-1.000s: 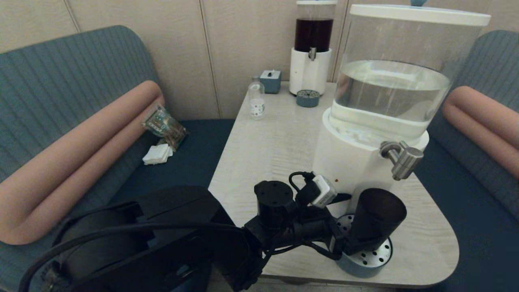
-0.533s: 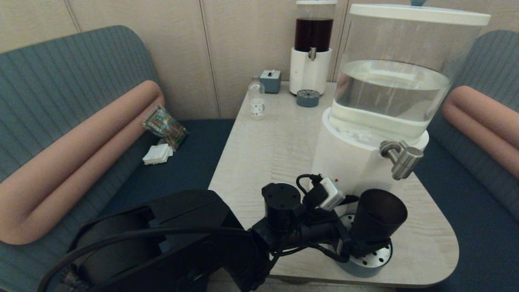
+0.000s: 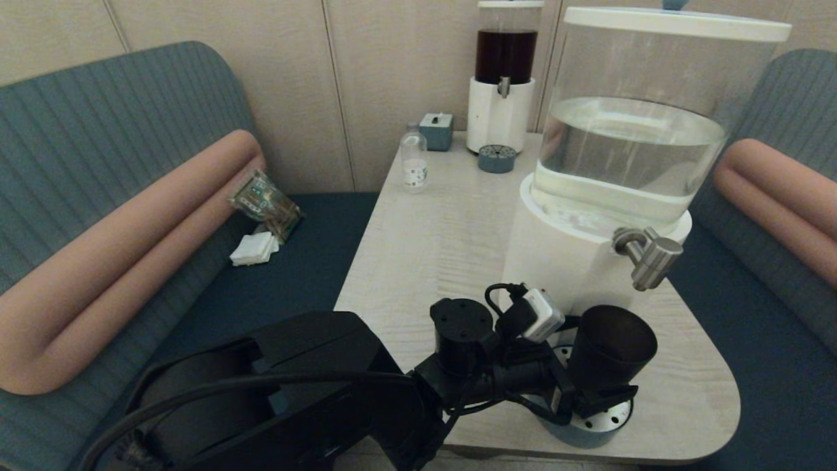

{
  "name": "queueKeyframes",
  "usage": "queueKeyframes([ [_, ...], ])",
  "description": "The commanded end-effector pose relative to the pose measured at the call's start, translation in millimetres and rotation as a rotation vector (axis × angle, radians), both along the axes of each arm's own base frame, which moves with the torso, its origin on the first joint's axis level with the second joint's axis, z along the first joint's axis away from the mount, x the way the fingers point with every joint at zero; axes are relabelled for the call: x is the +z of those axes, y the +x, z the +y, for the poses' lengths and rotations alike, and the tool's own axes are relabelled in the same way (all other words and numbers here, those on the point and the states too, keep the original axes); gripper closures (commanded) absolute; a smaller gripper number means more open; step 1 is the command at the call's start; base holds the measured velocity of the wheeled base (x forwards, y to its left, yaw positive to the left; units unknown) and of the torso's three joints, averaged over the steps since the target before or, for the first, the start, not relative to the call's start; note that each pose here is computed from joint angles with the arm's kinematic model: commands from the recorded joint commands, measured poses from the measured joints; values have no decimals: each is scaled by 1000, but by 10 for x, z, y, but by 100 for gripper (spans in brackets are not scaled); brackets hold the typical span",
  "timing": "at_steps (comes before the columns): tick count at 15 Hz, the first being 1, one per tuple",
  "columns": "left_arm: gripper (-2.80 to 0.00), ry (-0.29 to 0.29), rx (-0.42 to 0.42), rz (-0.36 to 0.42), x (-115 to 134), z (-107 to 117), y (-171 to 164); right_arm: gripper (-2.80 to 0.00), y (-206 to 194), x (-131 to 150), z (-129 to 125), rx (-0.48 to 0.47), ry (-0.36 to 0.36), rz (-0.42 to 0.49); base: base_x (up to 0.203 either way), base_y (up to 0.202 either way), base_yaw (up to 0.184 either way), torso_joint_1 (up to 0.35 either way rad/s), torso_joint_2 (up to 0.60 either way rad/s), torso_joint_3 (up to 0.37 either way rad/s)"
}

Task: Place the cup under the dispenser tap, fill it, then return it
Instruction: Place the cup next to the water dispenser

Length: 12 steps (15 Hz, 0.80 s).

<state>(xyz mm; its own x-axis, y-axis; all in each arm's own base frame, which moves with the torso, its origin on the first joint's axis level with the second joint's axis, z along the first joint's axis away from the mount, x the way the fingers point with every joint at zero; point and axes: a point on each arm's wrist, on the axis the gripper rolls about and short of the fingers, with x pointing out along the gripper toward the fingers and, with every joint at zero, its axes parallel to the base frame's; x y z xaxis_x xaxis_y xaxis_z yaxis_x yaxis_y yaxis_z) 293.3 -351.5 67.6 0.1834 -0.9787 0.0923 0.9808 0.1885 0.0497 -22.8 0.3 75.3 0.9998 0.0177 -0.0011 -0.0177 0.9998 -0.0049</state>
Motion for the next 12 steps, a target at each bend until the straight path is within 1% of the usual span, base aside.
queueKeyframes([
  [1,-280,-8,-5,-5,1,-7,0,0,-1,-1,0,1,-1,-1,0,0,0,0,0,0],
  [5,-280,-27,-8,-4,-1,-44,-4,0,-1,0,0,1,-1,-1,0,0,0,0,0,0],
  [7,-280,-50,3,-17,0,-85,10,0,0,-4,0,1,-1,0,0,0,0,0,0,0],
  [8,0,-51,1,-15,-17,-109,0,0,0,-5,0,1,-1,0,0,0,0,0,0,0],
  [12,0,-53,-10,-7,-21,-140,-39,0,0,-2,0,1,-1,0,0,0,0,0,0,0],
])
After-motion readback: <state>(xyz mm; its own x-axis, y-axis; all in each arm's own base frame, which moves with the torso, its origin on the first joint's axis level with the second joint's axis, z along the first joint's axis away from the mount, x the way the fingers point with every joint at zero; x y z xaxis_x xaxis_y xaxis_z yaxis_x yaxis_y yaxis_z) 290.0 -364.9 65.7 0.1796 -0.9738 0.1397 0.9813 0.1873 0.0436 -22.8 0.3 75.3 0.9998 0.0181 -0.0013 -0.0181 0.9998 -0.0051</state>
